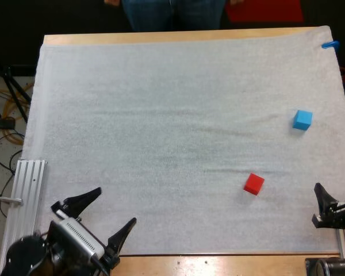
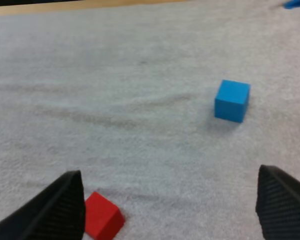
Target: Stack red cube on blue cube
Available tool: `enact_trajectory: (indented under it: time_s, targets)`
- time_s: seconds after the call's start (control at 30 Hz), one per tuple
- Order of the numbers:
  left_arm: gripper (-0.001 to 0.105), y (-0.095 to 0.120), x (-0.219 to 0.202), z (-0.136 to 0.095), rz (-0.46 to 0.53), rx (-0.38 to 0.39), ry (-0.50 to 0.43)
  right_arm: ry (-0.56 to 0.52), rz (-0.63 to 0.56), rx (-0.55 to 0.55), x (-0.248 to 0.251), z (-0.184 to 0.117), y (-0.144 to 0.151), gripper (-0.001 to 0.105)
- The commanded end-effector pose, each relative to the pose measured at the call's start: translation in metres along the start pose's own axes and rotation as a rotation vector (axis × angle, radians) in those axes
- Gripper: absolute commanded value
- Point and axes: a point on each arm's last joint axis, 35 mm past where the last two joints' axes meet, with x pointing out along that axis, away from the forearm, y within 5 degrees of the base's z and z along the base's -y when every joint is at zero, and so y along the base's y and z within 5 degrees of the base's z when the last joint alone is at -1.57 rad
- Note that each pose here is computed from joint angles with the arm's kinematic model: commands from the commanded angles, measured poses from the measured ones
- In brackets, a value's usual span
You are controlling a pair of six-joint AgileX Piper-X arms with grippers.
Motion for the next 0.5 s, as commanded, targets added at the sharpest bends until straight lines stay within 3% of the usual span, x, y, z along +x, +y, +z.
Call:
enact_trajectory:
  time_s: [0.0, 0.27, 0.47]
  targets:
    - [0.087, -0.001, 0.003, 0.009, -0.055, 0.008, 0.016, 0.008, 0.035, -0.021, -0.002, 0.008, -0.001, 0.069]
    - [0.087, -0.014, 0.023, 0.046, -0.306, 0.086, 0.204, 0.21, 0.227, -0.112, 0.001, 0.051, -0.004, 0.069]
    - [0.087, -0.02, 0.041, 0.058, -0.345, 0.11, 0.273, 0.241, 0.346, -0.208, 0.013, 0.08, 0.002, 0.069]
